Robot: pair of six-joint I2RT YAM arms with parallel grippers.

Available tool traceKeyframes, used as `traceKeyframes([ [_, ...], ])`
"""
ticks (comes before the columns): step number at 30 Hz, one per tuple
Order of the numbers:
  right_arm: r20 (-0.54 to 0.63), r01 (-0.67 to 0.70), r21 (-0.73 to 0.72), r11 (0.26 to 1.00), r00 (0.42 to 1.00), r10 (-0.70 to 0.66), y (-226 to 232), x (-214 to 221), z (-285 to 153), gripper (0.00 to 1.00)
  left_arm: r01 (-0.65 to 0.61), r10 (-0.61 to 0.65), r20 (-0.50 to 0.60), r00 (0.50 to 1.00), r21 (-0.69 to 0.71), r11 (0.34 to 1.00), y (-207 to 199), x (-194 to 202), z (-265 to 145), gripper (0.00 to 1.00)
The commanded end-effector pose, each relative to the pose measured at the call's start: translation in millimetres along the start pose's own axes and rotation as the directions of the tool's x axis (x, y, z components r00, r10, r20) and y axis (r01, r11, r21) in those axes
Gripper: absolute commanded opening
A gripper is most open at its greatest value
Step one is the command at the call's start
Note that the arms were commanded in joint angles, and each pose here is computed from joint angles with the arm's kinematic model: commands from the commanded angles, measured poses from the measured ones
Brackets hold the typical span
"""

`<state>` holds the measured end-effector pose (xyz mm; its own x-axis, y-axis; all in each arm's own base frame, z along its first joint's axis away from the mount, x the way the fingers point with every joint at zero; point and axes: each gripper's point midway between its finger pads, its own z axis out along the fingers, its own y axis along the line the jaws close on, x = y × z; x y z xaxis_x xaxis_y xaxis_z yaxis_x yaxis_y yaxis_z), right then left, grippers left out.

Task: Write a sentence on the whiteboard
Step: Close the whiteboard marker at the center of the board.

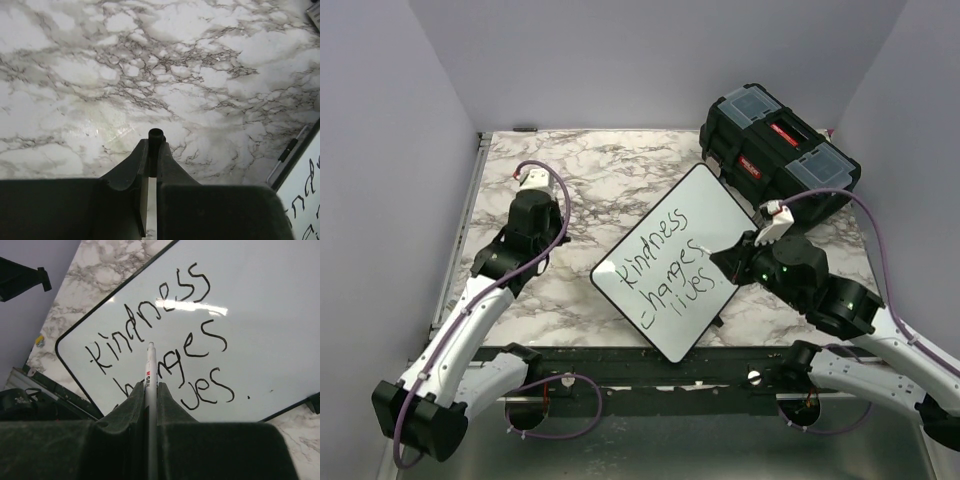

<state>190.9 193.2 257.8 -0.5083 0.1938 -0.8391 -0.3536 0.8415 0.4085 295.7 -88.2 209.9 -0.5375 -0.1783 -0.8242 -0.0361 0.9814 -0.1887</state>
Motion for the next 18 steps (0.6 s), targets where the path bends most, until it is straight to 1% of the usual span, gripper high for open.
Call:
traceKeyframes([
  [1, 0.001, 0.045, -0.14, 0.989, 0.999, -0.045, 33, -16, -4, 0.01, -0.237, 0.223, 0.108, 0.969, 0.134, 0.962, -18, -32, -25, 0.0],
  [3, -0.002, 0.054, -0.172, 0.984, 0.998, -0.055, 41, -19, -4, 0.01, -0.316, 0.297, 0.111, 0.948, 0.239, 0.918, -34, -32, -36, 0.0],
  [5, -0.003, 0.06, -0.203, 0.977, 0.998, -0.062, 48, -20, -4, 0.01, -0.356, 0.339, 0.11, 0.934, 0.346, 0.868, -52, -31, -48, 0.0],
  [7, 0.0, 0.068, -0.229, 0.971, 0.998, -0.07, 54, -22, -4, 0.01, -0.371, 0.355, 0.118, 0.927, 0.414, 0.831, -64, -32, -58, 0.0],
  [9, -0.006, 0.075, -0.257, 0.964, 0.997, -0.079, 59, -22, -5, 0.01, -0.378, 0.343, 0.164, 0.925, 0.497, 0.781, -81, -37, -74, 0.0],
  [12, -0.017, 0.089, -0.32, 0.943, 0.995, -0.1, 71, -20, -7, 0.0, -0.441, 0.331, 0.292, 0.897, 0.641, 0.628, -111, -38, -105, 0.0],
  [14, -0.024, 0.105, -0.369, 0.923, 0.992, -0.122, 80, -19, -10, 0.01, -0.487, 0.35, 0.341, 0.873, 0.667, 0.565, -121, -39, -119, 0.0],
  [15, -0.024, 0.112, -0.388, 0.915, 0.991, -0.132, 84, -19, -11, 0.01, -0.497, 0.363, 0.348, 0.865, 0.694, 0.52, -126, -36, -126, 0.0],
  [16, -0.024, 0.118, -0.408, 0.905, 0.99, -0.14, 87, -19, -13, 0.01, -0.506, 0.376, 0.356, 0.856, 0.729, 0.462, -132, -31, -133, 0.0],
  [18, -0.012, 0.123, -0.43, 0.894, 0.99, -0.142, 93, -22, -14, 0.01, -0.5, 0.404, 0.37, 0.837, 0.817, 0.287, -145, -12, -151, 0.0],
])
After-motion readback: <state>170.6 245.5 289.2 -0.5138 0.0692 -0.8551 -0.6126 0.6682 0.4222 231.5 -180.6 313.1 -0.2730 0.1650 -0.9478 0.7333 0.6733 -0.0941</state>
